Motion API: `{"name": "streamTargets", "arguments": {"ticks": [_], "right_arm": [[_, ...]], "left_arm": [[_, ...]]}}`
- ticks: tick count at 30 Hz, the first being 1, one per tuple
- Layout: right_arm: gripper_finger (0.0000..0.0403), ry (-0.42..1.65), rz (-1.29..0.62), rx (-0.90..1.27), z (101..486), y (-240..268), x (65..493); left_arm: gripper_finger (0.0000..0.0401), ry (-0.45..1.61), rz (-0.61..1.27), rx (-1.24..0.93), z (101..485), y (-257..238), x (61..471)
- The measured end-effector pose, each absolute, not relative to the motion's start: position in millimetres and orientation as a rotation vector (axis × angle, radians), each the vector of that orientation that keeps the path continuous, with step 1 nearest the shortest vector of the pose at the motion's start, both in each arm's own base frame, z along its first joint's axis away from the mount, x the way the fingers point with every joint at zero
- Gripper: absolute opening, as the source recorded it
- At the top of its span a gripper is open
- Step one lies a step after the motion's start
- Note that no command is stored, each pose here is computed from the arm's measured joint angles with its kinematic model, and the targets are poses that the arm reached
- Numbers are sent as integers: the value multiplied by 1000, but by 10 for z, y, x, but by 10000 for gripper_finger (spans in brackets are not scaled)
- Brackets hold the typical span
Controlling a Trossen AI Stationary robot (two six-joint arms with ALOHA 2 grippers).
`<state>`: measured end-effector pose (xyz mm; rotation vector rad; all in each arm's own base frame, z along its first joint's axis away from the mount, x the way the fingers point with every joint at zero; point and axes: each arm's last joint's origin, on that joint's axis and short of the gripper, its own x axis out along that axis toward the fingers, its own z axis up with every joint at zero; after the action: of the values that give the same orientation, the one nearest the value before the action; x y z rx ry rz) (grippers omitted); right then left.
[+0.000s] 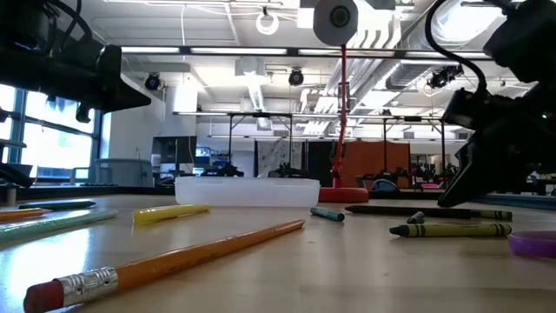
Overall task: Pick & place school supplies into a supply box
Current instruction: Put the top green crayon into the black supply box
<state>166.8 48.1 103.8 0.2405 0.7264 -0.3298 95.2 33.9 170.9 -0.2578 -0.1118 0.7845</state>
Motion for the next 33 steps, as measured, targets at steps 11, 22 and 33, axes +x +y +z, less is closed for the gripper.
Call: {"name": "streamTargets", "arguments": {"ticks": [11,22,33], "right_arm": [[94,739,-463,222,848,473,1713],[17,744,-445,134,805,478,1752],[13,575,-526,-167,1328,330,2363]], "left_arm": [[40,-108,785,-257,1705,339,952],[40,-108,787,-257,1705,339,952],[40,-124,849,-256,1712,352,938]]}}
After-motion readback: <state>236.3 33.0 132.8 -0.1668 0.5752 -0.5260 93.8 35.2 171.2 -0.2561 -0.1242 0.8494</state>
